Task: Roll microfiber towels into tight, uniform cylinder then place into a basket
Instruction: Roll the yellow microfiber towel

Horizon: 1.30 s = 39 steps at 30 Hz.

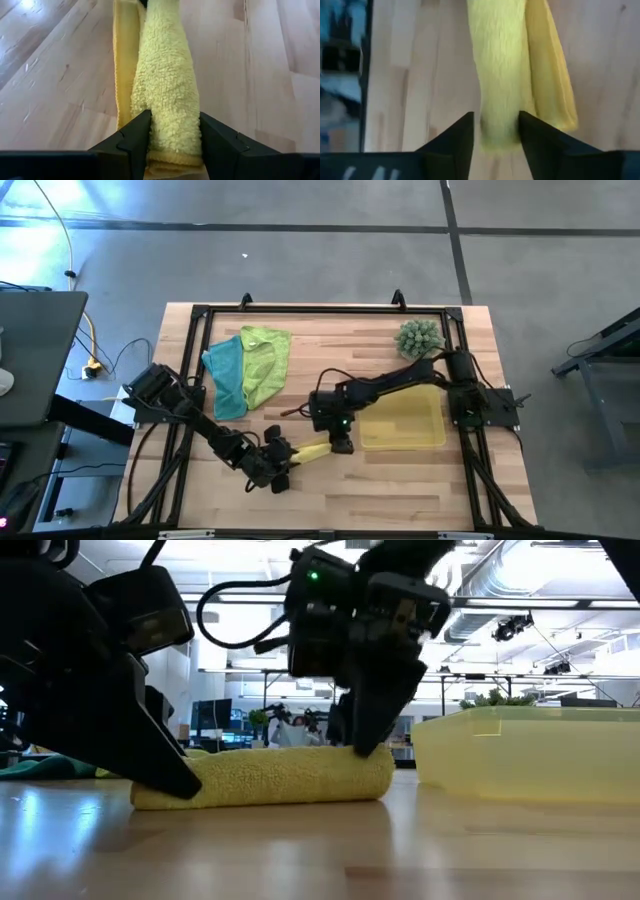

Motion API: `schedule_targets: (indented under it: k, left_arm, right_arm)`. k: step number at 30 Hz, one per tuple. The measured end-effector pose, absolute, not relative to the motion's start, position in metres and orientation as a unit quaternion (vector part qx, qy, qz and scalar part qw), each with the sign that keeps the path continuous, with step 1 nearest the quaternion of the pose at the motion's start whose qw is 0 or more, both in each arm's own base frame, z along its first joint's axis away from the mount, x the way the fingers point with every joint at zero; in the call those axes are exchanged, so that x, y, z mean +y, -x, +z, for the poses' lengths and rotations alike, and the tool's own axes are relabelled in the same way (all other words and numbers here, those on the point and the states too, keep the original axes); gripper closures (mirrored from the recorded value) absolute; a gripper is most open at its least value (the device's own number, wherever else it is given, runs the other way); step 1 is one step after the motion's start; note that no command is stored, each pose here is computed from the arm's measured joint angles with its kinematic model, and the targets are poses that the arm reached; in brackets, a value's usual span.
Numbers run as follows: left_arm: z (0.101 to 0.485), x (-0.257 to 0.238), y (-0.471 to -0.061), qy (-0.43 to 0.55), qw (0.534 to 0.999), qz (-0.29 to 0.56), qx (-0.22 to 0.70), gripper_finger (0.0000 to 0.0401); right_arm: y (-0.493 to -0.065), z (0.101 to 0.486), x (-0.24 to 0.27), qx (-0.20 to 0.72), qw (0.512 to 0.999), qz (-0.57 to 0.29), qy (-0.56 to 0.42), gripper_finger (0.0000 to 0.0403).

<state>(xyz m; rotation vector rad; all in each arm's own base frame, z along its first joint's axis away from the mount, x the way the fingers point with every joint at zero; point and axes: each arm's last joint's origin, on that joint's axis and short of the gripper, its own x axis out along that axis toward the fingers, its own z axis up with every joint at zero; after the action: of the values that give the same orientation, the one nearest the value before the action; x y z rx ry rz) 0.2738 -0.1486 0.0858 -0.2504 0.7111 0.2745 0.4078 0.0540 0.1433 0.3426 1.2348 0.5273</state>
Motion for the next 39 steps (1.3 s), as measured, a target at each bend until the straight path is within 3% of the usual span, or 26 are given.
schedule_targets:
  k: [9, 16, 24, 34, 39]
  left_arm:
    - [0.084, -0.149, -0.273, 0.123, 0.918, 0.132, 0.353, 0.0254]
    - [0.084, -0.148, -0.272, 0.122, 0.918, 0.134, 0.353, 0.0254]
    - [0.084, -0.148, -0.272, 0.122, 0.918, 0.134, 0.353, 0.0254]
    - [0.089, -0.148, -0.272, 0.126, 0.920, 0.131, 0.348, 0.0254]
    - [0.100, -0.148, -0.270, 0.111, 0.923, 0.113, 0.350, 0.0254]
  right_arm:
    - [-0.406, 0.184, 0.111, 0.579, 0.771, 0.235, 0.124, 0.0247]
    - [-0.395, 0.167, 0.164, 0.510, 0.803, 0.184, 0.247, 0.0247]
    - [-0.387, 0.129, 0.159, 0.443, 0.849, 0.060, 0.280, 0.0247]
    - [-0.387, 0.118, 0.139, 0.451, 0.863, 0.064, 0.218, 0.0241]
    - [-0.389, 0.117, 0.133, 0.459, 0.869, 0.059, 0.176, 0.0262]
